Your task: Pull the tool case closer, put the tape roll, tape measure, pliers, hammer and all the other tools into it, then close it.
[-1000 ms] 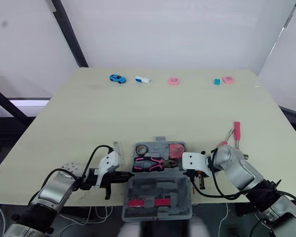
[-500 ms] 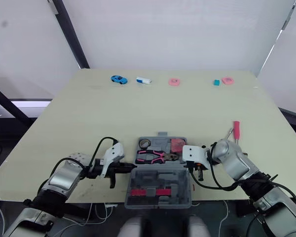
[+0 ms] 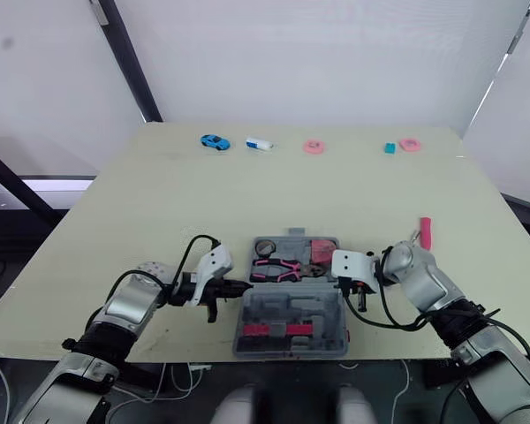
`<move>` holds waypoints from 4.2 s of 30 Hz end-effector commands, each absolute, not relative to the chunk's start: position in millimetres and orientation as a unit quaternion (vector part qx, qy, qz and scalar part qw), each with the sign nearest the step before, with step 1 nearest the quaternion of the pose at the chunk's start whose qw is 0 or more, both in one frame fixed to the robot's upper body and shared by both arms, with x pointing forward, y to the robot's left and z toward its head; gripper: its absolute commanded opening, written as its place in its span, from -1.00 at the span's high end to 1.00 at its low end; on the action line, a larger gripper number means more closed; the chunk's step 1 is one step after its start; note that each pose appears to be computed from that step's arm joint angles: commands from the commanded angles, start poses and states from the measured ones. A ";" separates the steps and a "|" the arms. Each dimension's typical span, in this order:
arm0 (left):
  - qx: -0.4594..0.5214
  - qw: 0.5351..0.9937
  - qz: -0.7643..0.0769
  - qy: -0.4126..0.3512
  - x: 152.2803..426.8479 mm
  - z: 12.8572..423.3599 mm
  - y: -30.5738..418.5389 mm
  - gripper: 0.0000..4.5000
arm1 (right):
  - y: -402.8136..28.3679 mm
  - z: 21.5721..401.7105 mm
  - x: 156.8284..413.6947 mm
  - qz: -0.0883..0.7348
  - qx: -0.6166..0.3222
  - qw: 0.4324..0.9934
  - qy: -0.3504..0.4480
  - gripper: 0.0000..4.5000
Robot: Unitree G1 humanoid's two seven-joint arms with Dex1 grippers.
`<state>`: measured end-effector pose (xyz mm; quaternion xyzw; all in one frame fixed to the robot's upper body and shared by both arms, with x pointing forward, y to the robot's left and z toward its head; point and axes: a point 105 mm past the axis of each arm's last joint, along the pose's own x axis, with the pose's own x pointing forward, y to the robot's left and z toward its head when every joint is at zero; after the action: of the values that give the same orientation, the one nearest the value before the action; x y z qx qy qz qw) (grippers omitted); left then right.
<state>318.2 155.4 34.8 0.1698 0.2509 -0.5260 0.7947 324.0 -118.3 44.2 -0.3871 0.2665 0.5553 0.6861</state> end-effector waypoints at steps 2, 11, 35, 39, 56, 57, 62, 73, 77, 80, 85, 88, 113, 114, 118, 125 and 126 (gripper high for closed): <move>0.179 0.794 -0.535 0.225 326.0 41.3 139.6 0.96 | -114.3 51.1 331.9 0.547 -0.394 0.696 0.247 1.00; 0.181 0.795 -0.535 0.222 331.1 42.5 137.9 0.96 | -116.9 50.8 337.6 0.537 -0.397 0.702 0.247 1.00; 0.188 0.801 -0.524 0.218 340.4 45.2 140.1 0.96 | -115.0 52.3 341.6 0.535 -0.398 0.705 0.243 1.00; 0.190 0.802 -0.523 0.218 341.2 45.8 140.2 0.96 | -114.4 52.6 341.6 0.535 -0.397 0.705 0.243 1.00; 0.195 0.802 -0.521 0.219 343.6 44.4 141.3 0.96 | -113.4 51.9 342.3 0.532 -0.395 0.709 0.242 1.00; 0.196 0.802 -0.520 0.219 343.9 44.2 141.5 0.96 | -113.4 51.7 342.3 0.532 -0.395 0.709 0.242 1.00; 0.198 0.801 -0.521 0.218 344.7 43.0 140.6 0.96 | -114.9 51.3 342.6 0.529 -0.396 0.710 0.243 1.00; 0.196 0.798 -0.524 0.222 340.3 37.9 141.7 0.96 | -116.5 51.6 341.4 0.529 -0.394 0.710 0.244 1.00; 0.194 0.803 -0.520 0.219 337.6 39.0 147.5 0.96 | -118.1 58.1 342.1 0.525 -0.385 0.722 0.235 1.00; 0.187 0.817 -0.508 0.199 337.7 45.8 152.5 0.96 | -123.3 66.2 342.1 0.516 -0.367 0.739 0.229 1.00; 0.131 0.849 -0.492 0.138 325.8 71.0 163.1 0.96 | -138.5 92.0 329.9 0.509 -0.275 0.794 0.184 1.00; 0.109 0.867 -0.472 0.117 313.6 81.2 176.1 0.96 | -151.9 103.5 318.4 0.499 -0.213 0.827 0.147 1.00; -0.066 0.952 -0.279 0.109 196.1 65.6 299.8 -0.98 | -293.0 100.2 195.9 0.313 -0.099 0.939 0.106 -1.00; -0.066 0.952 -0.280 0.107 197.6 66.6 297.4 -0.98 | -294.4 99.2 195.4 0.311 -0.098 0.939 0.106 -1.00; -0.063 0.950 -0.289 0.096 208.2 77.0 280.5 -0.98 | -291.9 99.7 197.9 0.315 -0.097 0.938 0.102 -1.00; -0.053 0.947 -0.306 0.078 234.0 108.2 246.3 -0.98 | -269.6 111.9 219.2 0.351 -0.101 0.928 0.073 -1.00; -0.053 0.947 -0.308 0.074 237.4 113.1 241.4 -0.98 | -264.7 113.7 222.5 0.359 -0.101 0.925 0.069 -1.00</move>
<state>234.9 248.9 101.6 -0.0569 0.0838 -0.3030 0.9476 218.8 -271.0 103.7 -0.0931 0.0844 0.3478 0.9291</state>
